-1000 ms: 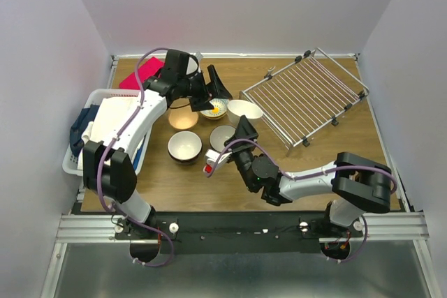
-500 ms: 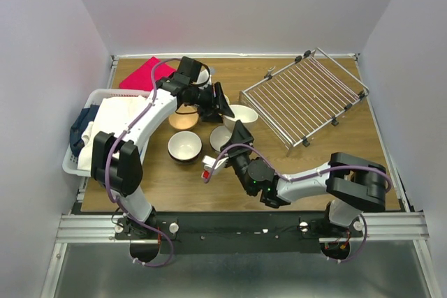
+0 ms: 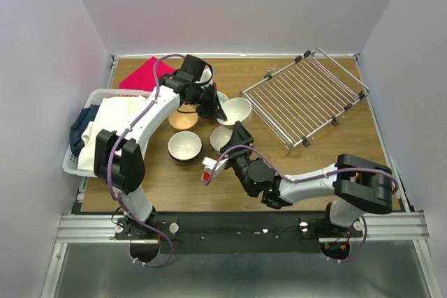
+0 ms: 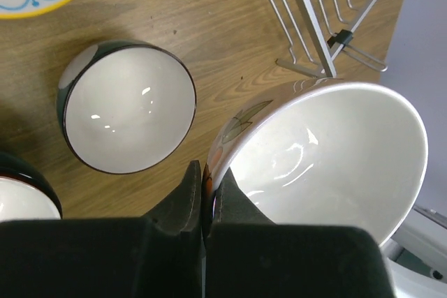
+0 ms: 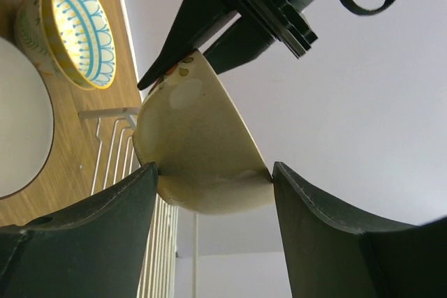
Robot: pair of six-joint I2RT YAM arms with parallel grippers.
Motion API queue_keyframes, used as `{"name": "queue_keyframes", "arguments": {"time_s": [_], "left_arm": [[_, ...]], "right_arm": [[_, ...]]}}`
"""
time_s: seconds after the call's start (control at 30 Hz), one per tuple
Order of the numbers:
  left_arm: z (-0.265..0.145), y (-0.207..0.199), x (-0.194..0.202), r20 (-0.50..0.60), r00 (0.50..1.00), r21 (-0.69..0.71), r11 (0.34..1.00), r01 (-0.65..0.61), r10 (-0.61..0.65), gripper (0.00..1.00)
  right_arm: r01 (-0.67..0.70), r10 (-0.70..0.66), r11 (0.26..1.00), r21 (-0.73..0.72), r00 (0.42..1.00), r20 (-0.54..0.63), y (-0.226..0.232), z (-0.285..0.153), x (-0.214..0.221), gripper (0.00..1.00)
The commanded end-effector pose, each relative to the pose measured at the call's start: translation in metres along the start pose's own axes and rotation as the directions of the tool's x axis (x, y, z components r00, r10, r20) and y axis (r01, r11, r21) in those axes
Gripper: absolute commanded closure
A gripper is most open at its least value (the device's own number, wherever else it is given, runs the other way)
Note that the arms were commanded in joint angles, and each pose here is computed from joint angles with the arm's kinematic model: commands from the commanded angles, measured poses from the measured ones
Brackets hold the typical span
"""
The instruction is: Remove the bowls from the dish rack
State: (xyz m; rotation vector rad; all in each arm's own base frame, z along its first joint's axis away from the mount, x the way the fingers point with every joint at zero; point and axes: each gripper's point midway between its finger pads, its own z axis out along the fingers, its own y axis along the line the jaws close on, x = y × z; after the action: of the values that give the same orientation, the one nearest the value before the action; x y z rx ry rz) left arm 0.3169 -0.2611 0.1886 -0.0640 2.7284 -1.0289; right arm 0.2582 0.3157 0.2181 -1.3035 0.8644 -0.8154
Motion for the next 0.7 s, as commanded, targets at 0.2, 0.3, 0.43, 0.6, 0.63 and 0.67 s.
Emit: {"name": "queue_keyframes", "arguments": {"time_s": [0.2, 0.3, 0.43, 0.6, 0.63, 0.67], "left_arm": [[-0.039, -0.008, -0.055, 0.234, 0.962, -0.128, 0.985, -0.114, 0.141, 1.00], [-0.046, 0.007, -0.065, 0.291, 0.939, -0.213, 0.969, -0.121, 0.181, 1.00], [-0.059, 0.021, -0.070, 0.357, 0.906, -0.291, 0.949, -0.125, 0.229, 1.00], [-0.069, 0.036, -0.065, 0.424, 0.865, -0.331, 0.935, -0.128, 0.268, 1.00], [-0.077, 0.034, -0.063, 0.446, 0.850, -0.330, 0.934, -0.134, 0.280, 1.00], [-0.078, 0.033, -0.063, 0.460, 0.839, -0.328, 0.934, -0.142, 0.289, 1.00]], "right_arm": [[-0.221, 0.215, 0.975, -0.022, 0.966, -0.142, -0.012, -0.015, 0.020, 0.11], [-0.336, 0.320, 0.940, -0.063, 0.929, -0.188, -0.015, -0.020, 0.024, 0.04], [-0.543, 0.508, 0.833, -0.107, 0.828, -0.238, -0.012, -0.029, 0.022, 0.00], [-0.638, 0.579, 0.762, -0.110, 0.748, -0.324, -0.006, -0.042, 0.035, 0.00], [-0.689, 0.628, 0.718, -0.095, 0.700, -0.340, -0.007, -0.041, 0.037, 0.00], [-0.701, 0.630, 0.706, -0.102, 0.687, -0.362, -0.004, -0.044, 0.042, 0.00]]}}
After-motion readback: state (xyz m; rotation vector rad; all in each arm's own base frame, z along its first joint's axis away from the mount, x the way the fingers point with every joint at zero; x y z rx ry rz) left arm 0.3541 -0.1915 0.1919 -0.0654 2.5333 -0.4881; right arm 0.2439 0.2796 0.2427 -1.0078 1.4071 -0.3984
